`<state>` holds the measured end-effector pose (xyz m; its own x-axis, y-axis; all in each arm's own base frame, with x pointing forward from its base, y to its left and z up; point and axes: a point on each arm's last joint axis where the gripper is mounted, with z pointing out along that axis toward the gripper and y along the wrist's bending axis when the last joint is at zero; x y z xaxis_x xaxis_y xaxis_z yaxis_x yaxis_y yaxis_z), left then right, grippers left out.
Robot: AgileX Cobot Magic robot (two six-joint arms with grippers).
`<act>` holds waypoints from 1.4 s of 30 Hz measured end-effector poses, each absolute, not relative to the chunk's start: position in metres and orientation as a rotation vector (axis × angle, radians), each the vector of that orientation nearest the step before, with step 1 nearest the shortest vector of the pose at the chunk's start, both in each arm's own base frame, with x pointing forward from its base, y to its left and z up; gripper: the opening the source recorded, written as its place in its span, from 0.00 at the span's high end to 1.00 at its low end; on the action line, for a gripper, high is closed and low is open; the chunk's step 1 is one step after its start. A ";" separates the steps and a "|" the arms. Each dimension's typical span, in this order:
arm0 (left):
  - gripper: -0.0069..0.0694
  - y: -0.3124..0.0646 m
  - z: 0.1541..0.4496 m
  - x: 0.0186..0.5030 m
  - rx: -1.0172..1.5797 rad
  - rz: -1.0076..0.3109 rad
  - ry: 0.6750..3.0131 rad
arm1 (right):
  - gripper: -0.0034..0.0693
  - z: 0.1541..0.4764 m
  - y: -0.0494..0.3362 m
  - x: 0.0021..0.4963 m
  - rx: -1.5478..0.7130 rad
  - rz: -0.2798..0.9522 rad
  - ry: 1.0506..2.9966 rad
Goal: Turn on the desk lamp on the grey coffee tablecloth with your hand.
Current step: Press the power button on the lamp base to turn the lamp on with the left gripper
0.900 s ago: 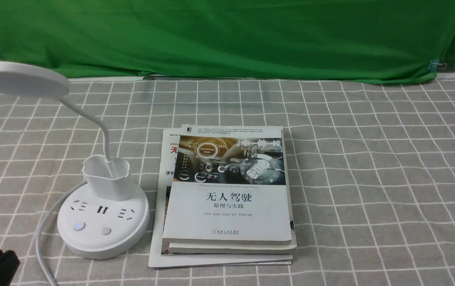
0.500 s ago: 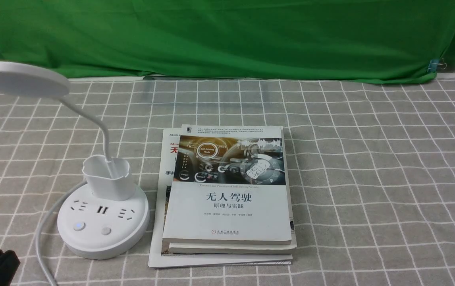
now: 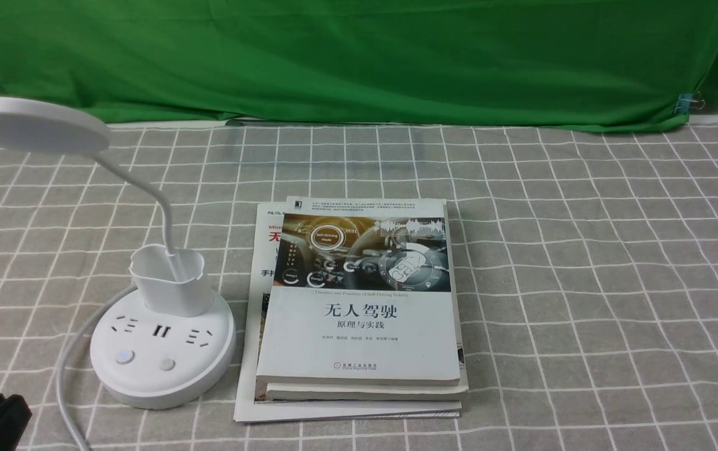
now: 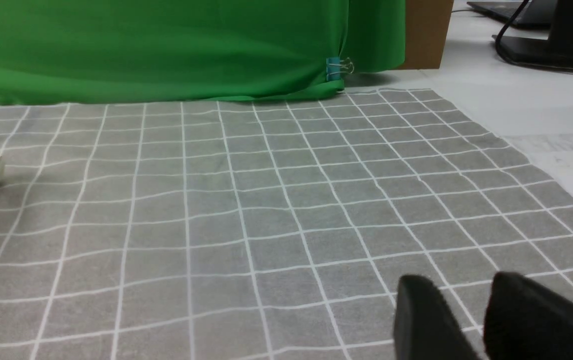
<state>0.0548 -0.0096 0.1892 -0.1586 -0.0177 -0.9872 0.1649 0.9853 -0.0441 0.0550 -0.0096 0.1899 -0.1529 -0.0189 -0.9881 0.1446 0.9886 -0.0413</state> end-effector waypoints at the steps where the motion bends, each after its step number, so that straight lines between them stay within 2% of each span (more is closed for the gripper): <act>1: 0.81 -0.010 0.190 0.055 0.110 -0.161 1.719 | 0.62 0.190 -0.010 0.055 0.094 -0.143 1.719; 11: 0.80 -0.009 0.215 0.055 0.090 -0.176 1.444 | 0.62 0.190 -0.010 0.055 0.094 -0.143 1.719; 21: 0.79 -0.009 0.218 0.055 0.088 -0.177 1.412 | 0.62 0.190 -0.010 0.055 0.095 -0.143 1.719; 25: 0.79 -0.007 0.236 0.050 0.030 -0.228 1.207 | 0.62 0.190 -0.010 0.055 0.095 -0.143 1.719; 28: 0.79 -0.006 0.251 0.047 -0.003 -0.261 1.188 | 0.62 0.190 -0.010 0.055 0.095 -0.143 1.719; 32: 0.79 -0.008 0.286 0.048 -0.002 -0.255 1.290 | 0.62 0.190 -0.010 0.055 0.095 -0.143 1.719; 34: 0.78 -0.011 0.299 0.057 0.028 -0.265 1.461 | 0.62 0.190 -0.010 0.055 0.095 -0.143 1.719; 36: 0.78 -0.013 0.299 0.062 0.035 -0.263 1.568 | 0.62 0.190 -0.010 0.055 0.095 -0.143 1.719; 37: 0.78 -0.015 0.295 0.074 0.044 -0.259 1.726 | 0.62 0.190 -0.010 0.055 0.095 -0.143 1.719; 38: 0.78 -0.016 0.294 0.075 0.045 -0.258 1.744 | 0.62 0.190 -0.010 0.055 0.095 -0.143 1.719; 39: 0.78 -0.018 0.284 0.085 0.060 -0.243 1.867 | 0.62 0.190 -0.010 0.055 0.095 -0.143 1.719; 42: 0.77 -0.021 0.272 0.103 0.070 -0.232 1.996 | 0.62 0.190 -0.010 0.055 0.095 -0.143 1.719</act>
<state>0.1030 -0.0215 0.2723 -0.4238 -0.0550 -0.9041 0.1537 0.9793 -0.1316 0.0550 -0.0096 0.1899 -0.1529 -0.0186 -0.9881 0.1447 0.9886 -0.0410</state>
